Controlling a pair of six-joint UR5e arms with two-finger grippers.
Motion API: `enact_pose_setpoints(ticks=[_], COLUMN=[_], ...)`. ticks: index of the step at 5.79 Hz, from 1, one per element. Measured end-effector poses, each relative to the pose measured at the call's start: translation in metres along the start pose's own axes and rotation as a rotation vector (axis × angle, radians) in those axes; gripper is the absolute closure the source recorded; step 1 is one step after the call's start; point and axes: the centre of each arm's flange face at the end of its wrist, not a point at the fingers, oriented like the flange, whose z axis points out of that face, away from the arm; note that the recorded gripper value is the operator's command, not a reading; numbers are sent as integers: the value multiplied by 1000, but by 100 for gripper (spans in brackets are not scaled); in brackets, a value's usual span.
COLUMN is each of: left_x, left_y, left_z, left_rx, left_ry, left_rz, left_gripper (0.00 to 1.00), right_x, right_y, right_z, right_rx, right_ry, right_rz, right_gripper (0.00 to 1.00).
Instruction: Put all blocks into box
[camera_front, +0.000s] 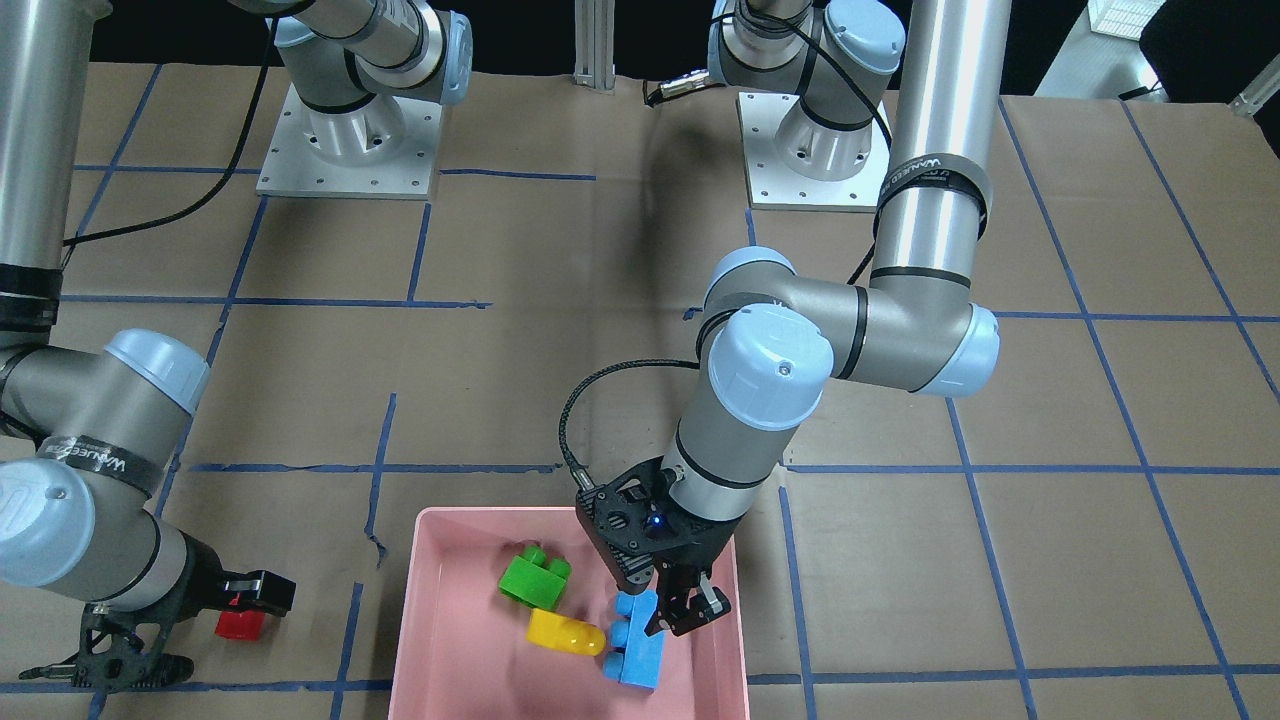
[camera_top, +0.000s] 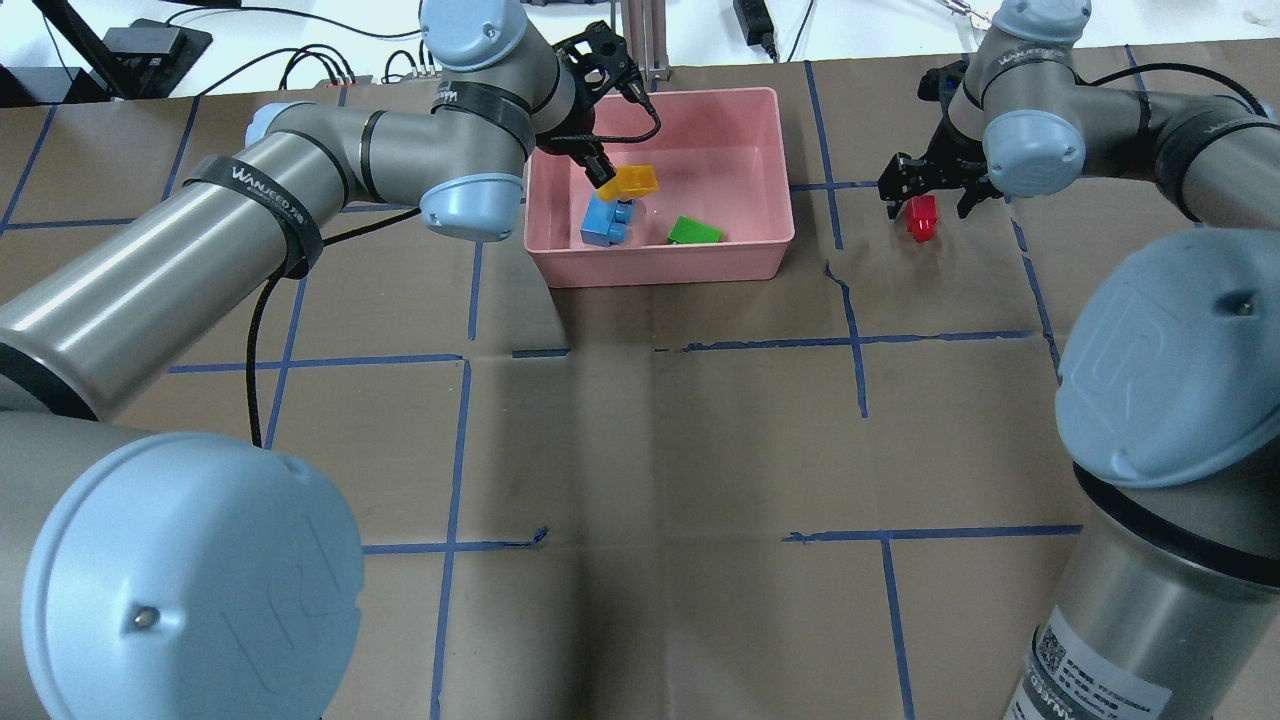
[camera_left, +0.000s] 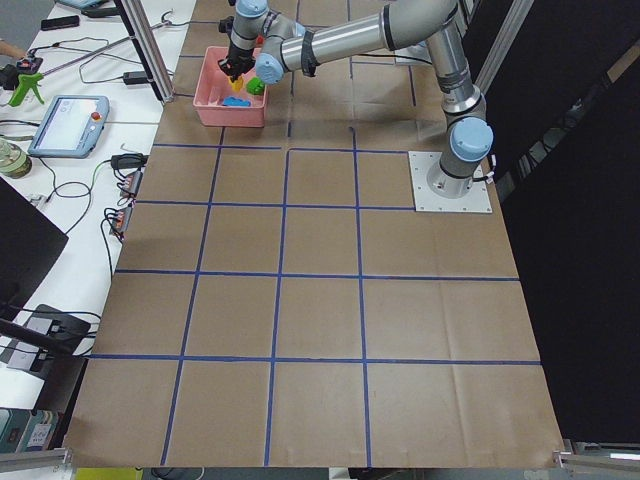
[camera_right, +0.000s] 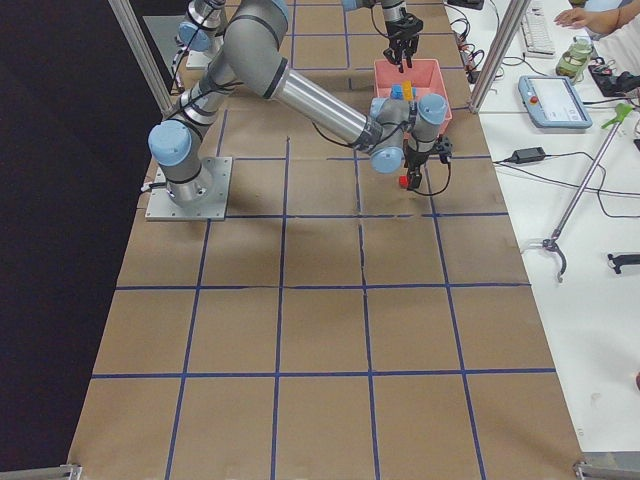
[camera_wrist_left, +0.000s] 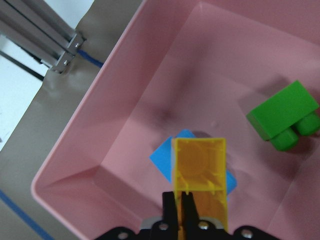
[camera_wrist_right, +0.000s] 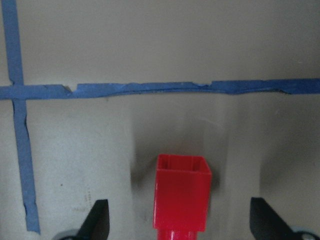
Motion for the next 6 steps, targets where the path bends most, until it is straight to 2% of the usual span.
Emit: enact_pose_setpoints(ticks=[1,2,3,4,6], left_x=[3,6,6,4,5], left_y=[1,8,20,35,65], left_z=[-16,-49,-92,-131,-197], left_rx=[-30,-85,-141,-192,-275], left_ry=[28,66,102,114,95], left_rz=[-13,-36,-71,-121,-290], left_gripper=[4,4,4,4,4], right_x=[0,0,0,0,0], right_y=[0,0,1,1,-1], right_z=[1,1,2,-1,-12], right_rx=[-2,-6,-8,-7,8], right_ry=[-1,-1,0,1,5], right_rz=[0,0,0,-1,-9], right_gripper=[49,57,58,64,64])
